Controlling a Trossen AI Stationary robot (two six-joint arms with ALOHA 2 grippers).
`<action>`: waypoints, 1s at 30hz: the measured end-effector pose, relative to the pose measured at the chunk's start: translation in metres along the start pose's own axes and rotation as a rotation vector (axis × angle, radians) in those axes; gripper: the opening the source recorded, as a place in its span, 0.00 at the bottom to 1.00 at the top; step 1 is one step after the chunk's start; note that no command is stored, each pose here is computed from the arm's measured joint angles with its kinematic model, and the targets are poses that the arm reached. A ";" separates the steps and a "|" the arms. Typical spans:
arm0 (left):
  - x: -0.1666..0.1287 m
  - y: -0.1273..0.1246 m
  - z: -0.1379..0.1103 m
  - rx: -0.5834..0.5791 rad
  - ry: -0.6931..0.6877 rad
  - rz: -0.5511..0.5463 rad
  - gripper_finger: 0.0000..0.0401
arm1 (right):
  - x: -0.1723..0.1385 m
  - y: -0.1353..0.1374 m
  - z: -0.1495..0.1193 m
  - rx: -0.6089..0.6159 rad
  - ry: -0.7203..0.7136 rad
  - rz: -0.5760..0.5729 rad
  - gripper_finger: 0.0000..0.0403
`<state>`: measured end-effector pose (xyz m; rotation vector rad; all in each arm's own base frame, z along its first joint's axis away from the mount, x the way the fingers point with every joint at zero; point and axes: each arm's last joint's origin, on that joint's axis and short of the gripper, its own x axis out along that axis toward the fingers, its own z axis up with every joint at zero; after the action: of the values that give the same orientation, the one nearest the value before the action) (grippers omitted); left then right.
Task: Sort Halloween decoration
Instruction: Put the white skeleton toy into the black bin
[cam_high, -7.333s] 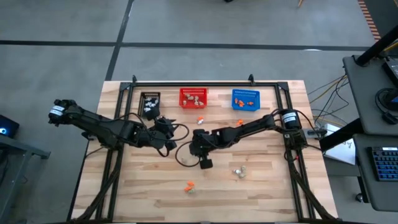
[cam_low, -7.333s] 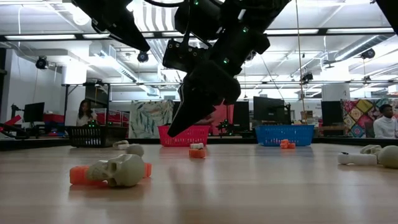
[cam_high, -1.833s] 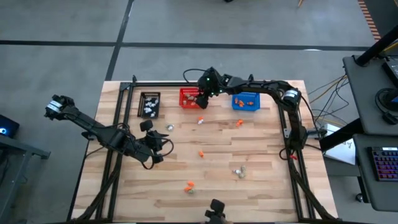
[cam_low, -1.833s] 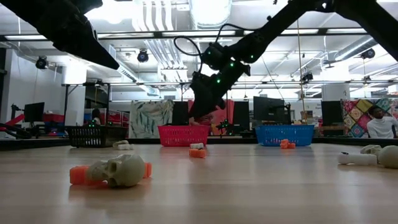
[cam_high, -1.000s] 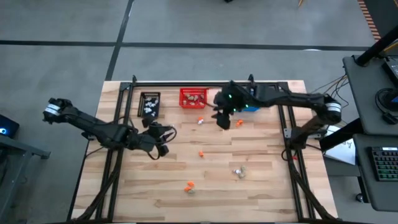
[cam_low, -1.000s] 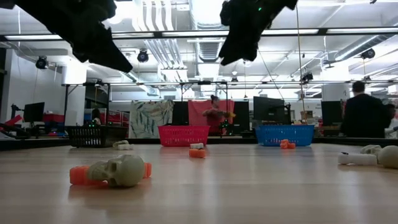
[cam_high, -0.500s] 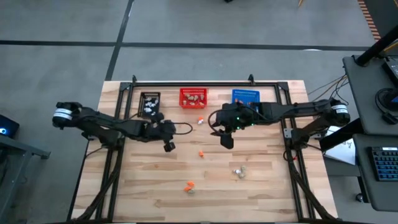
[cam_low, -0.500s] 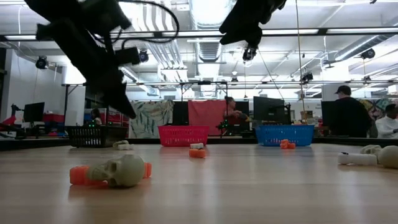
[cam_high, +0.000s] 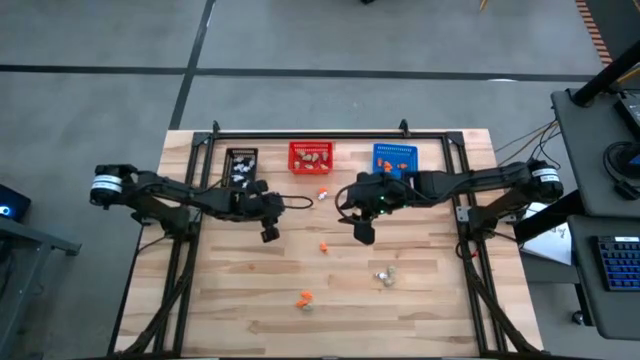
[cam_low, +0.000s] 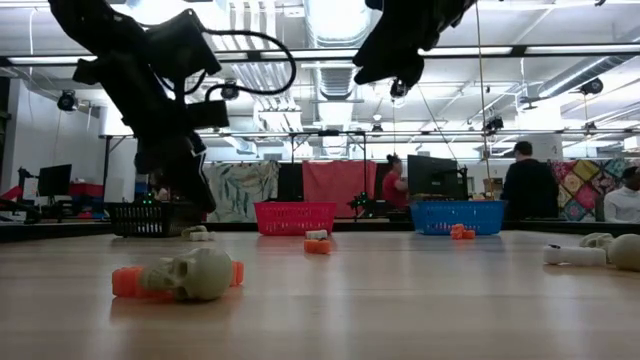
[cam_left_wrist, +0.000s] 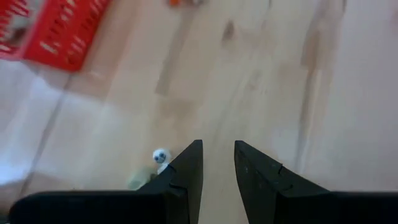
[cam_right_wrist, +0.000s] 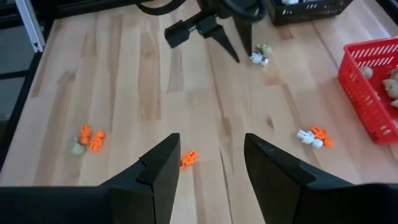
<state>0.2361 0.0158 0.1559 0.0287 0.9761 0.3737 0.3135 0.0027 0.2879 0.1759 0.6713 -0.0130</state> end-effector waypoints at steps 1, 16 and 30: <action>0.000 0.001 0.000 -0.011 -0.001 0.022 0.19 | 0.001 0.000 -0.002 0.006 -0.002 0.001 0.42; 0.010 0.005 -0.023 -0.079 -0.006 0.160 0.32 | 0.007 -0.001 -0.006 0.012 -0.055 0.013 0.42; 0.018 0.004 -0.040 -0.112 -0.098 0.153 0.32 | 0.007 -0.001 -0.006 0.011 -0.055 0.012 0.42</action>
<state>0.2115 0.0198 0.1202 0.0201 0.8568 0.5619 0.3154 0.0027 0.2783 0.1899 0.6153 -0.0101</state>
